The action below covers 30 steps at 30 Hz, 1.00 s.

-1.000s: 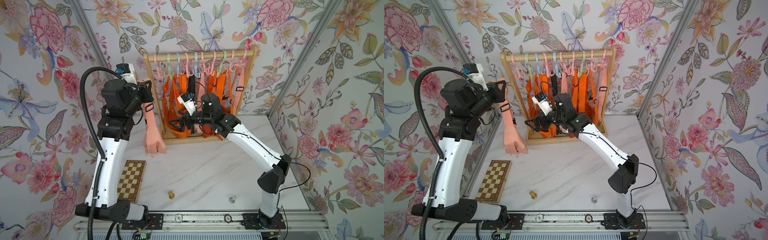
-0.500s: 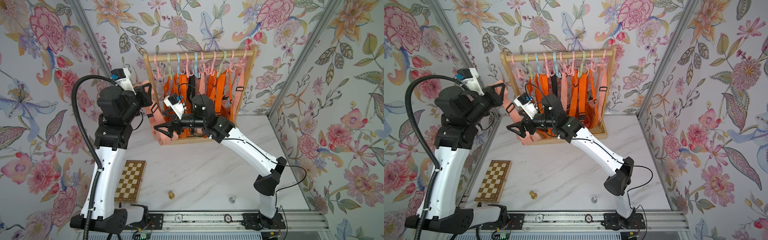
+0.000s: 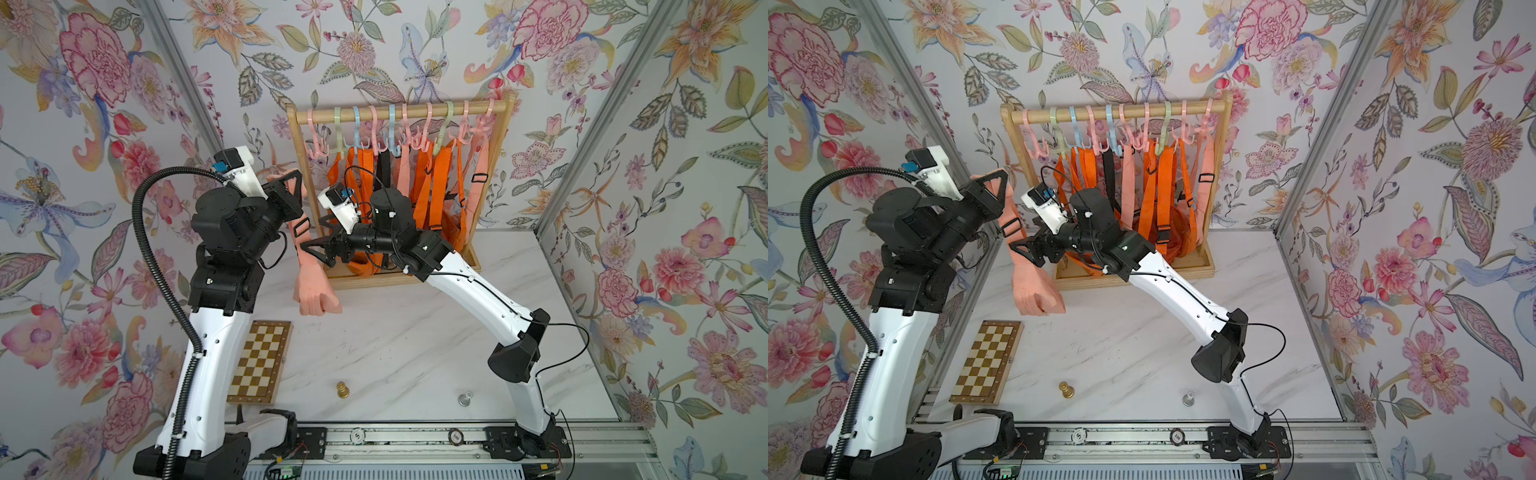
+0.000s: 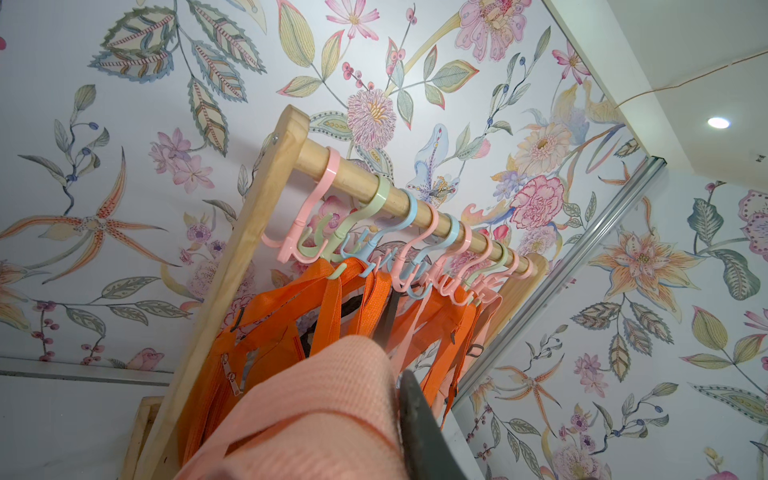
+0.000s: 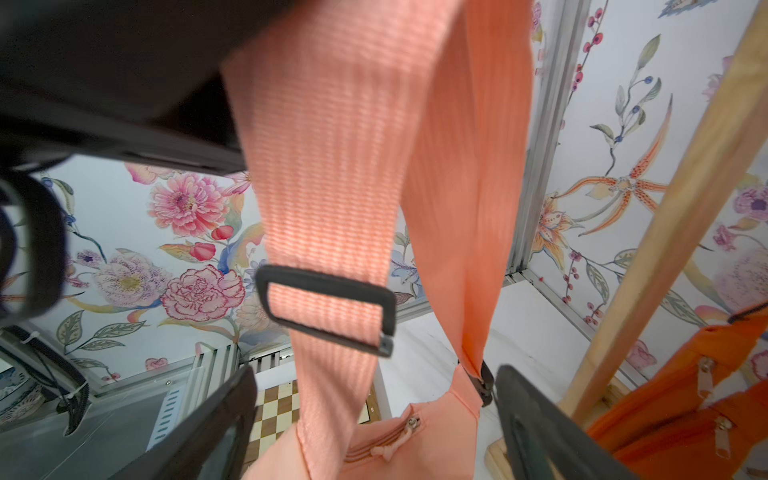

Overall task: Take the bag off the hook
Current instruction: Pick up the bag from the hook.

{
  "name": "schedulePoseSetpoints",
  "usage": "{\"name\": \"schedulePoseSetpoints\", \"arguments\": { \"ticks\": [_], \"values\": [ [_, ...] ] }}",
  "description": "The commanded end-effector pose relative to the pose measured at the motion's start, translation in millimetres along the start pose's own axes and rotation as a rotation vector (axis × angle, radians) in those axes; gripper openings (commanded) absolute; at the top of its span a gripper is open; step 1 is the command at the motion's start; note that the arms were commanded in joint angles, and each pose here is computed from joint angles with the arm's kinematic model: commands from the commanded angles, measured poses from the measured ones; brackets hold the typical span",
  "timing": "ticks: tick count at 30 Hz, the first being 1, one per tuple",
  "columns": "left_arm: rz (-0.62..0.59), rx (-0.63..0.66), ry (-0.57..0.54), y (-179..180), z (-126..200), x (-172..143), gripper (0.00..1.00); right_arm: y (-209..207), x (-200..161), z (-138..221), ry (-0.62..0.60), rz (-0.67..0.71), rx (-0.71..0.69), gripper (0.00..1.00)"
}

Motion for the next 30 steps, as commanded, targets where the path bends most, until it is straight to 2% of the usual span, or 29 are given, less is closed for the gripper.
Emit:
{"name": "schedulePoseSetpoints", "arguments": {
  "ticks": [1,4,7,10,19,21,29,30],
  "values": [
    [0.012,-0.079,-0.026,-16.3,-2.3,3.1,0.20,19.4,12.9,1.8,-0.035,0.002,0.094,0.89],
    [0.015,-0.093,-0.024,-21.4,-2.3,1.4,0.21,25.6,13.5,-0.7,-0.046,-0.031,0.149,0.85],
    [0.021,-0.106,-0.024,-26.5,-0.1,0.4,0.20,19.4,13.7,-1.8,-0.052,-0.060,0.135,0.77],
    [0.021,-0.112,-0.030,-30.3,4.7,1.8,0.21,6.9,15.4,2.0,-0.057,-0.085,0.103,0.53],
    [0.033,-0.124,-0.045,-31.5,9.2,1.1,0.22,-7.2,23.8,17.1,-0.070,-0.091,0.097,0.15],
    [0.036,-0.132,-0.039,-32.4,7.6,0.0,0.22,-8.9,24.7,20.1,-0.069,-0.093,0.091,0.00],
    [0.032,-0.149,-0.021,-34.5,1.7,-3.1,0.23,-4.4,24.2,34.3,-0.057,-0.038,0.082,0.00],
    [0.036,-0.153,-0.020,-35.2,1.1,-2.6,0.23,-3.6,22.9,35.6,-0.053,-0.036,0.084,0.04]
  ]
}}
Point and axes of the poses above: each gripper's point midway between its finger pads, its own z axis back along the fingers, its own y axis along the line the jaws close on, x = y × z, the point moved 2 cm from there along z, back along the fingers
